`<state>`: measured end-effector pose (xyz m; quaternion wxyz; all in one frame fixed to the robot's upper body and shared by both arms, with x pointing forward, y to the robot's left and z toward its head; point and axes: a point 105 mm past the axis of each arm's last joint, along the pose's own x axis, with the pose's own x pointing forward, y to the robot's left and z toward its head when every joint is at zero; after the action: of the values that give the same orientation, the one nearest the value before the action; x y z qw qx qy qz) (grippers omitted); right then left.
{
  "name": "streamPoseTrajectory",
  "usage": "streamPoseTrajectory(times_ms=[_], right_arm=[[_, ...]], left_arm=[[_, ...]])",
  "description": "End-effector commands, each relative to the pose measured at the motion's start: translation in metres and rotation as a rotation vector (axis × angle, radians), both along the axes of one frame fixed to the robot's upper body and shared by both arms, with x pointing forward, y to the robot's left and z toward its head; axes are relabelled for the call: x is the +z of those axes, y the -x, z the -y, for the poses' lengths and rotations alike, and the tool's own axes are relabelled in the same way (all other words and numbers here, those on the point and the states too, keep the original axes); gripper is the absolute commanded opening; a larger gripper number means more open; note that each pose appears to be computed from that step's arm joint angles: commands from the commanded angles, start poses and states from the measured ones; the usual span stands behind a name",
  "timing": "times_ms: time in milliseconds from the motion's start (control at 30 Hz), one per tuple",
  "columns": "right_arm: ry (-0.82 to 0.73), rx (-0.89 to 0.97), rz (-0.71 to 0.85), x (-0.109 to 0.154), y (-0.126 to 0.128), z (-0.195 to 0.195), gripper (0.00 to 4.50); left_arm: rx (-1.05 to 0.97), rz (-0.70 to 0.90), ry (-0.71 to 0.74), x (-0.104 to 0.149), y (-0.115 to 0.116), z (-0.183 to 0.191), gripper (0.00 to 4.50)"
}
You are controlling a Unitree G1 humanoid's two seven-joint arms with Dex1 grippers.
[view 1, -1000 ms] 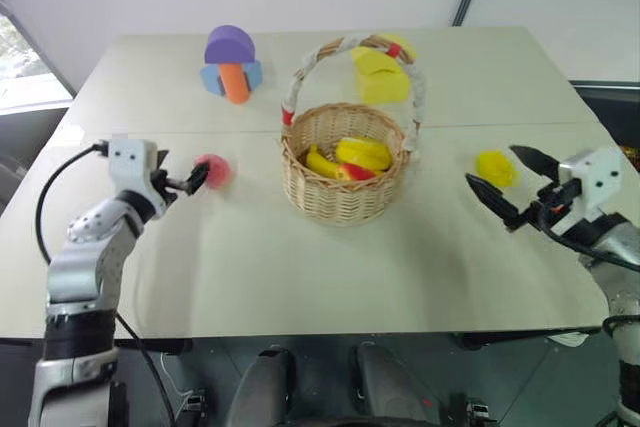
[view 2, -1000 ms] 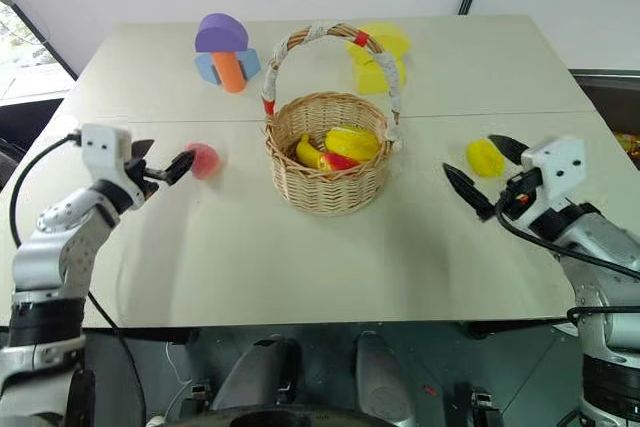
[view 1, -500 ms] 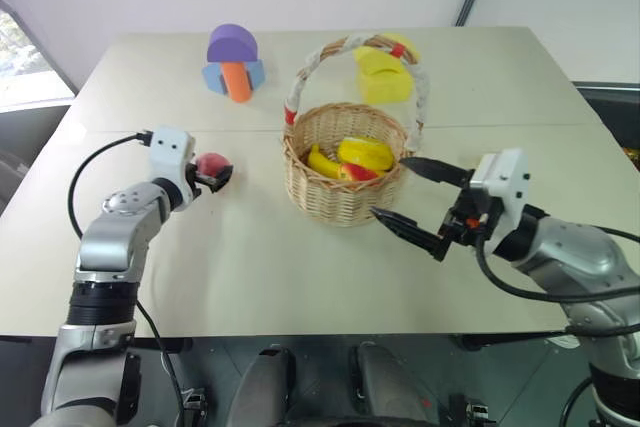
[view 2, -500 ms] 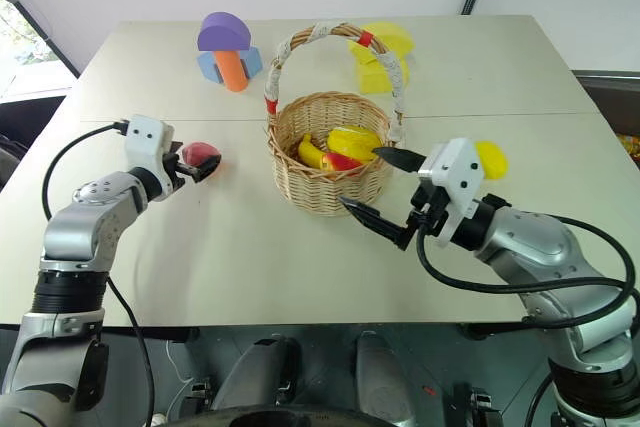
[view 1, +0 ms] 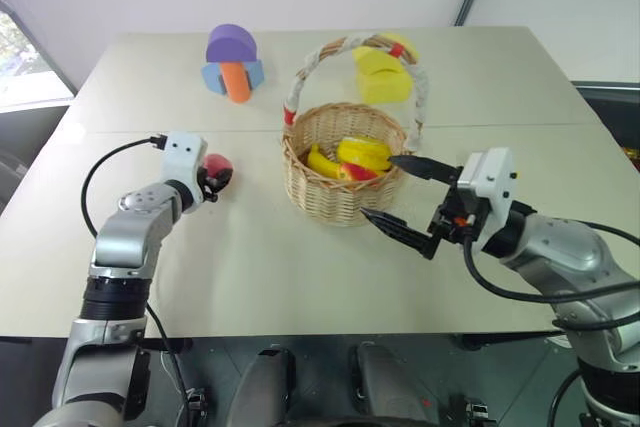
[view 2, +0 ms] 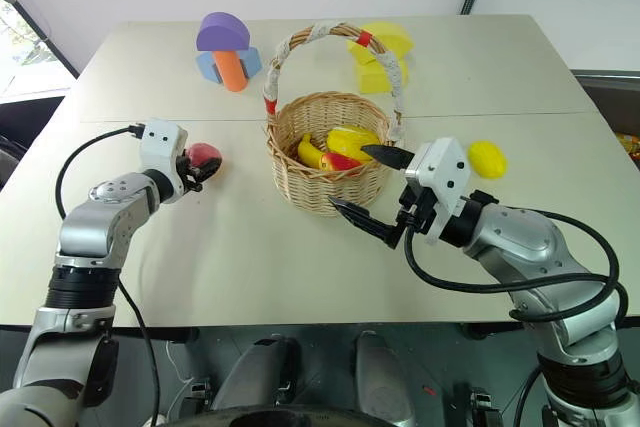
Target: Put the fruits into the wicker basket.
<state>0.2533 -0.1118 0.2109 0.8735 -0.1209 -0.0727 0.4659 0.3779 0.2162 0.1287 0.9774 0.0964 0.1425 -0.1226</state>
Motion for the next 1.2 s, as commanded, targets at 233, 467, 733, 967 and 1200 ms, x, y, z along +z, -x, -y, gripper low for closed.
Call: streamPoseTrajectory(times_ms=[233,467,733,967,1200], right_arm=[[0.0,-0.078,0.081,0.02,-0.015,0.027,4.5],[0.005,-0.094,0.087,0.019,-0.017,0.029,4.5],[-0.008,-0.172,0.076,0.014,-0.016,0.034,4.5],[0.066,-0.556,0.011,-0.01,-0.055,0.106,4.5],[0.07,-0.878,-0.142,-0.046,-0.091,0.187,4.5]], left_arm=[[-0.612,0.283,0.215,0.112,0.065,0.09,2.27],[-0.671,0.255,0.178,0.104,0.051,0.161,2.27],[-0.639,0.247,0.172,0.097,0.031,0.182,3.85],[-0.805,0.331,0.265,0.118,0.061,0.181,4.47],[-0.972,0.268,0.308,0.107,0.097,0.173,4.47]])
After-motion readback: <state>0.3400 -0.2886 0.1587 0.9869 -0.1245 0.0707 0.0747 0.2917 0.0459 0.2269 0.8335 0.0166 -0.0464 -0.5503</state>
